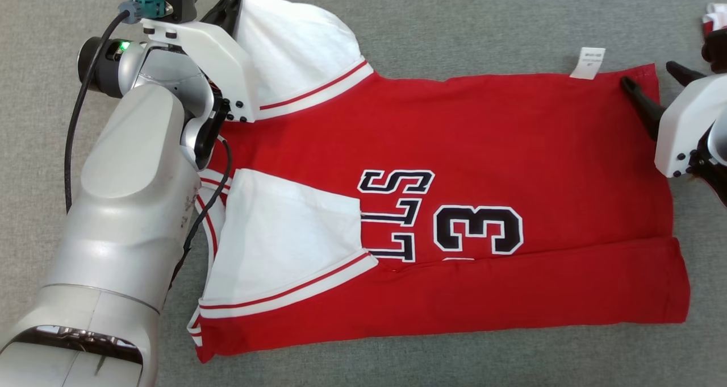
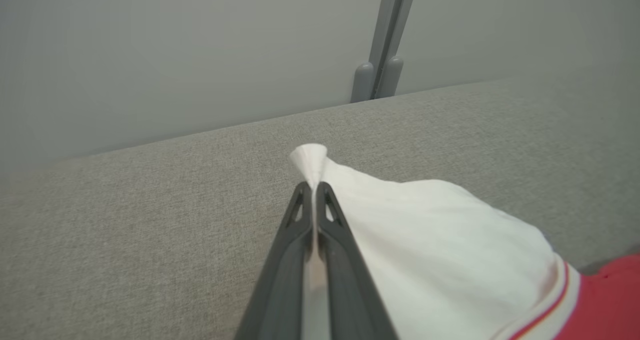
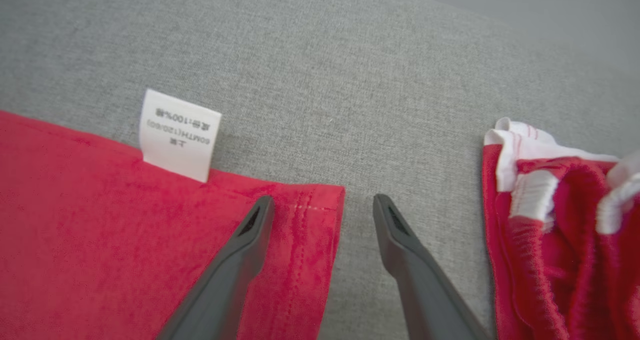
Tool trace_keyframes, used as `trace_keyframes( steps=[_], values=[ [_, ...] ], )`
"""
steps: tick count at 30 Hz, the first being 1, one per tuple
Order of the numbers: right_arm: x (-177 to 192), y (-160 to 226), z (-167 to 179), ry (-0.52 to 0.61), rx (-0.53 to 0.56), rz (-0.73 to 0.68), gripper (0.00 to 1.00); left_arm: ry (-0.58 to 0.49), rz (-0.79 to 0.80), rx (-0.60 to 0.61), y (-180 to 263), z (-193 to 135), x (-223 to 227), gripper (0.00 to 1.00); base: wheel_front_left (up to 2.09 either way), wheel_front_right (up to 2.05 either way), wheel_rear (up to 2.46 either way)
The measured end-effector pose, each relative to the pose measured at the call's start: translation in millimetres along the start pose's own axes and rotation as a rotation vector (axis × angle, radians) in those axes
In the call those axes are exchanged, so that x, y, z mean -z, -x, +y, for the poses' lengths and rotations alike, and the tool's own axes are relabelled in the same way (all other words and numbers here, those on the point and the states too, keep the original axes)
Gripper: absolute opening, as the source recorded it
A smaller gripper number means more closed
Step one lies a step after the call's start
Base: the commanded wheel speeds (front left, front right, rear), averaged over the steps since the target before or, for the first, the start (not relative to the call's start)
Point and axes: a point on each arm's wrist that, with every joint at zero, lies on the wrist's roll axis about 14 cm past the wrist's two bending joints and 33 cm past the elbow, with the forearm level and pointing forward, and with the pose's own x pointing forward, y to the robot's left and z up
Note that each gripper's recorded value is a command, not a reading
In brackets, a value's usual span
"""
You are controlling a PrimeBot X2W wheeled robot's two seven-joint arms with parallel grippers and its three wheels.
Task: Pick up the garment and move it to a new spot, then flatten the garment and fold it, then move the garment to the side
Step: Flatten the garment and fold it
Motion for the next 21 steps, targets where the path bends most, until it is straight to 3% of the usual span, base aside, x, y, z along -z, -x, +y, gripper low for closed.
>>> trace_keyframes(
  steps=[5,7,10,12,21],
  values=[
    [5.8,-12.2,5.8,-0.001,-0.024,0.048,0.98,0.007,0.009,-0.011,0.3,6.4,6.1,0.00,0.00,0.00,0.00],
    [4.5,-14.4,5.3,-0.002,-0.027,0.055,0.50,0.007,0.008,-0.013,0.8,7.8,5.9,0.00,0.00,0.00,0.00],
    [2.5,-14.2,5.8,0.002,-0.033,0.061,0.27,0.009,0.005,-0.014,2.3,8.3,4.5,0.00,0.00,0.00,0.00],
    [2.4,-12.4,5.9,0.005,-0.036,0.064,0.00,0.007,0.004,-0.017,3.9,9.4,3.5,0.00,0.00,0.00,0.00],
    [-23.4,3.7,10.2,-0.006,-0.053,-0.071,0.00,0.043,-0.092,-0.008,18.3,8.8,-18.1,0.00,0.00,0.00,0.00]
  ],
)
